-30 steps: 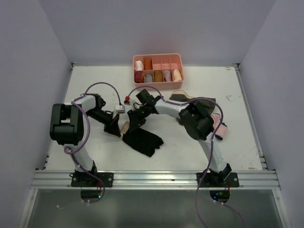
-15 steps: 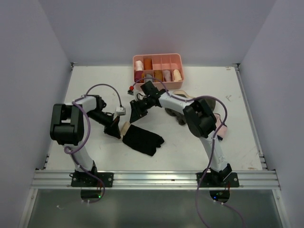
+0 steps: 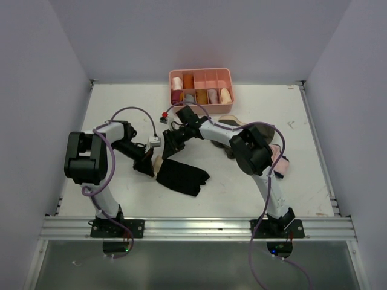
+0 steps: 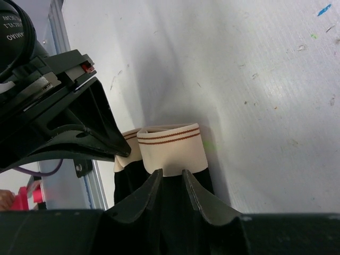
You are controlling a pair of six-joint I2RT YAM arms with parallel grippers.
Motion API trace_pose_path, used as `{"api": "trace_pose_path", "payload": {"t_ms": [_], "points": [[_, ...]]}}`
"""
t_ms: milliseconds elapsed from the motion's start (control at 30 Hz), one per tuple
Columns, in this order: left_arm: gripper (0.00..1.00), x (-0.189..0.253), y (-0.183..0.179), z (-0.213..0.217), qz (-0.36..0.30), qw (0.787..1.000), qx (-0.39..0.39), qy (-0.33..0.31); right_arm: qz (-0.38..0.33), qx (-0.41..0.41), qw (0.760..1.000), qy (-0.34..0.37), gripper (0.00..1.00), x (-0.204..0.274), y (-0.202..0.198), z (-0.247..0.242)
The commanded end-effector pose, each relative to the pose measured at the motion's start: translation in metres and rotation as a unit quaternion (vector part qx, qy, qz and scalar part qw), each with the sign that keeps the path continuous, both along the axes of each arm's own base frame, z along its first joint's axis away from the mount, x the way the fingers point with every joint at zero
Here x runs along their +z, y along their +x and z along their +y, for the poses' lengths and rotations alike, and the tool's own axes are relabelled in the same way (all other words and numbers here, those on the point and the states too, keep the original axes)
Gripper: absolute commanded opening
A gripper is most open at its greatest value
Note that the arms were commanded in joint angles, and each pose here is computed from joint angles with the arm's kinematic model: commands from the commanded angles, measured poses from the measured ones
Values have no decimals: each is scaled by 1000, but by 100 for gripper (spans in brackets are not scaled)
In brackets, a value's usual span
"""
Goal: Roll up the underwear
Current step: Fold the underwear
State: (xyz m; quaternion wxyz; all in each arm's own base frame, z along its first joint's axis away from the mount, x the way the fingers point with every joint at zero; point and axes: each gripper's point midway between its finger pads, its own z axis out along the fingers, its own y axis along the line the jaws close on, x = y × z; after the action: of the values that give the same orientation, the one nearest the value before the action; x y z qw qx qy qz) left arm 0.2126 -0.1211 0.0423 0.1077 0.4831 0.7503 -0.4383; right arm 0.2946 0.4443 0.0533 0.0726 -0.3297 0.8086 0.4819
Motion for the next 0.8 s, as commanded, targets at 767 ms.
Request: {"api": "trace_pose_path", "payload": {"t_ms": [767], "points": [[0, 12, 15, -4, -41, 999, -2, -5, 20, -3, 1000, 5, 25, -8, -6, 16]]}}
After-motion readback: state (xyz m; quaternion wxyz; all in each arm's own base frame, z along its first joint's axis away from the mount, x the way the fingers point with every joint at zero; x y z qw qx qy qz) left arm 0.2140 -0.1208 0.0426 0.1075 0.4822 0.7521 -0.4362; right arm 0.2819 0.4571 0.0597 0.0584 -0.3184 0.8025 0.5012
